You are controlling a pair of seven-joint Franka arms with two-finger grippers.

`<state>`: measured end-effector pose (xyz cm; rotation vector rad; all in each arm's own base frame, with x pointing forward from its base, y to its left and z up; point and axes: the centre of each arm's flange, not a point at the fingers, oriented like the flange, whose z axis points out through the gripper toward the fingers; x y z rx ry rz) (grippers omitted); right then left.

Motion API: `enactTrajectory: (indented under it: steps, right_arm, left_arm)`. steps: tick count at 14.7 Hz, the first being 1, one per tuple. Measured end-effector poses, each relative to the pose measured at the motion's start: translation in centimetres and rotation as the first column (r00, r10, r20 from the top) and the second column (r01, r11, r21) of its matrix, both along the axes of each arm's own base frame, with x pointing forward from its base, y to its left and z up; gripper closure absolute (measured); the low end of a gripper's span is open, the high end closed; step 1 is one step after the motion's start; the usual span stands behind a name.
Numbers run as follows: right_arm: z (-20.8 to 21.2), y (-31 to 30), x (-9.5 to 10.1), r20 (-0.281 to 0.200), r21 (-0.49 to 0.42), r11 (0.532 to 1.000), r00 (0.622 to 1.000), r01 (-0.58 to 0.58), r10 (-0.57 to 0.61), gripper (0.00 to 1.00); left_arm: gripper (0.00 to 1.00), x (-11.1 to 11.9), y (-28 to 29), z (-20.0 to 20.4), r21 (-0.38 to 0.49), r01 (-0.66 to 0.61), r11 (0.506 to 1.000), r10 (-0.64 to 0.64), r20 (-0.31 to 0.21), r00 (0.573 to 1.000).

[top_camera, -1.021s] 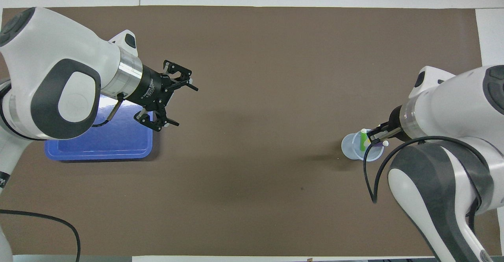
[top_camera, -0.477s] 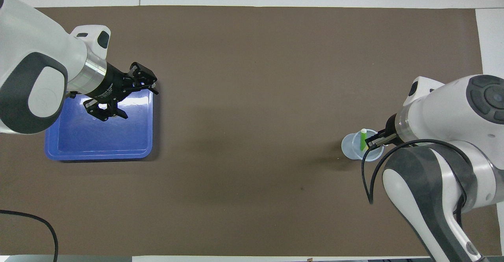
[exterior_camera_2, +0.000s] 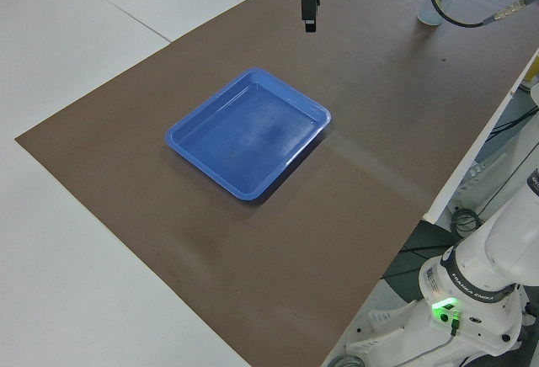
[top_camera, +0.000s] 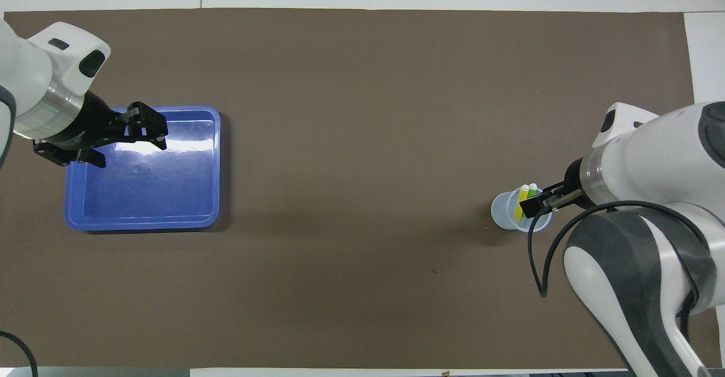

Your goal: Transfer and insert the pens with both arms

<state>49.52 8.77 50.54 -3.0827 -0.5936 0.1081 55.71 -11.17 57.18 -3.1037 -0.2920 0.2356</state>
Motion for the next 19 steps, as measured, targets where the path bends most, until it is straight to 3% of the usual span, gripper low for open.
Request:
enactTrajectory:
  steps: [4,8,12,16,19]
  right_arm:
    - [7.2,-3.7,-0.3,0.002,-0.001,0.997,0.997,0.074,-0.074,0.00]
    - [11.4,-8.7,-0.4,-0.009,-0.001,0.985,0.985,0.172,-0.172,0.00]
    - [12.0,-11.1,1.4,0.075,-0.005,0.977,0.974,0.213,-0.212,0.00]
    - [10.3,-13.2,3.5,0.066,-0.025,0.970,0.969,0.242,-0.240,0.00]
    - [10.2,-14.1,3.9,0.059,-0.026,0.965,0.964,0.263,-0.261,0.00]
  left_arm:
    - [0.00,-2.1,3.9,3.4,-0.021,0.147,0.989,-0.147,-0.013,0.989]
    - [0.00,-2.5,6.1,4.0,-0.040,0.239,0.970,-0.238,0.014,0.971]
    - [0.00,-2.2,5.0,3.8,-0.039,0.247,0.968,-0.246,0.038,0.969]
    - [0.00,-2.6,3.4,5.0,-0.040,0.271,0.962,-0.270,0.028,0.962]
    - [0.00,-2.4,3.2,5.8,-0.038,0.242,0.969,-0.241,0.043,0.970]
